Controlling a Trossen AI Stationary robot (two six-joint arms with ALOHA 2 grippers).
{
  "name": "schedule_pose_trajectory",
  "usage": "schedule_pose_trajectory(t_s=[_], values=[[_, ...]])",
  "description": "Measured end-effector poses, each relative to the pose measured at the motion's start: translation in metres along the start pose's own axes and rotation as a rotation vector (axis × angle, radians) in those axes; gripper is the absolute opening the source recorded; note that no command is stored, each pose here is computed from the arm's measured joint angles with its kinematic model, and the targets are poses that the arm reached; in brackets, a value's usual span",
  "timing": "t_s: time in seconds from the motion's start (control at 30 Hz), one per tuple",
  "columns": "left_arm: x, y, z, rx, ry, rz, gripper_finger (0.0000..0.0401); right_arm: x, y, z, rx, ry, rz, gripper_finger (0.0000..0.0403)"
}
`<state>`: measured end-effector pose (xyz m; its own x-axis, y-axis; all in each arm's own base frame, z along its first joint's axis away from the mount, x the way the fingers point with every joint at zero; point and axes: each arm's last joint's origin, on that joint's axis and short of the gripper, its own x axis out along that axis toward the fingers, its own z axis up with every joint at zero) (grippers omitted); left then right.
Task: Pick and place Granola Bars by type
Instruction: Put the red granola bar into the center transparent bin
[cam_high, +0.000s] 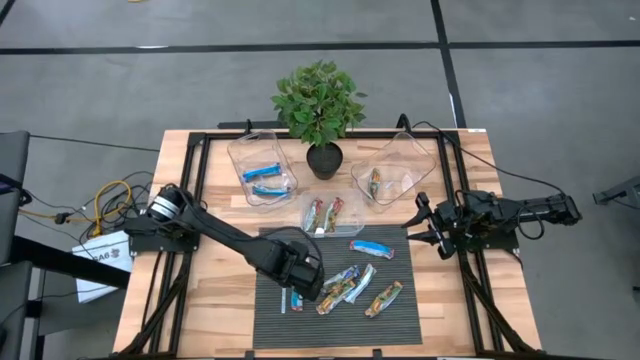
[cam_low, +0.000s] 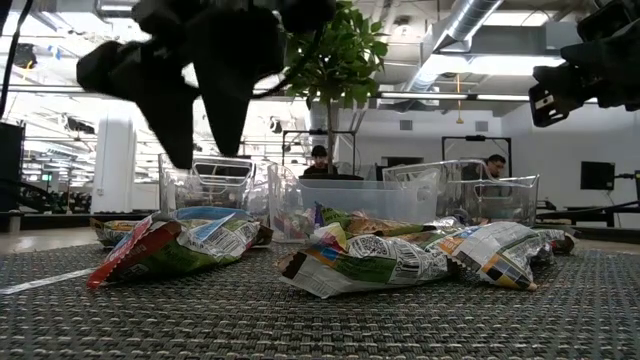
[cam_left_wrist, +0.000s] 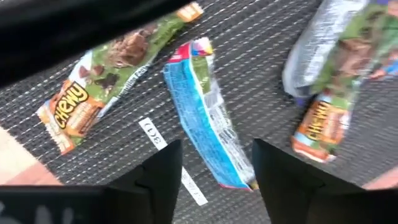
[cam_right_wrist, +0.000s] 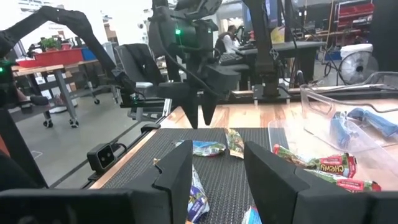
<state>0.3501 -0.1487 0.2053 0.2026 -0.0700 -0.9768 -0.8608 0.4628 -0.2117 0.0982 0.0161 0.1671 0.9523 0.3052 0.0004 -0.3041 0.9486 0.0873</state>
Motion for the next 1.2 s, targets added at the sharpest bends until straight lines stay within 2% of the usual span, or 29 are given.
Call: schedule_pose_trajectory(t_s=[0.13,0.3,0.67,1.2], values=[[0.009,0.001,0.002,-0.044,0.008,0.030,0.0222,0.000,0.000,0.000,0.000,-0.001,0.000,0.0138],[0.023,-0.002,0.005,-0.064,0.024,0.037,0.0242,0.000,0.000,0.000,0.000,-0.001,0.001,0.0137],[0.058,-0.005,0.012,-0.060,0.059,0.074,0.0245,0.000,0.000,0.000,0.000,-0.001,0.001,0.0139],[0.062,-0.004,0.012,-0.035,0.036,0.094,0.0243,0.000,0.000,0.000,0.000,-0.001,0.001,0.0137]])
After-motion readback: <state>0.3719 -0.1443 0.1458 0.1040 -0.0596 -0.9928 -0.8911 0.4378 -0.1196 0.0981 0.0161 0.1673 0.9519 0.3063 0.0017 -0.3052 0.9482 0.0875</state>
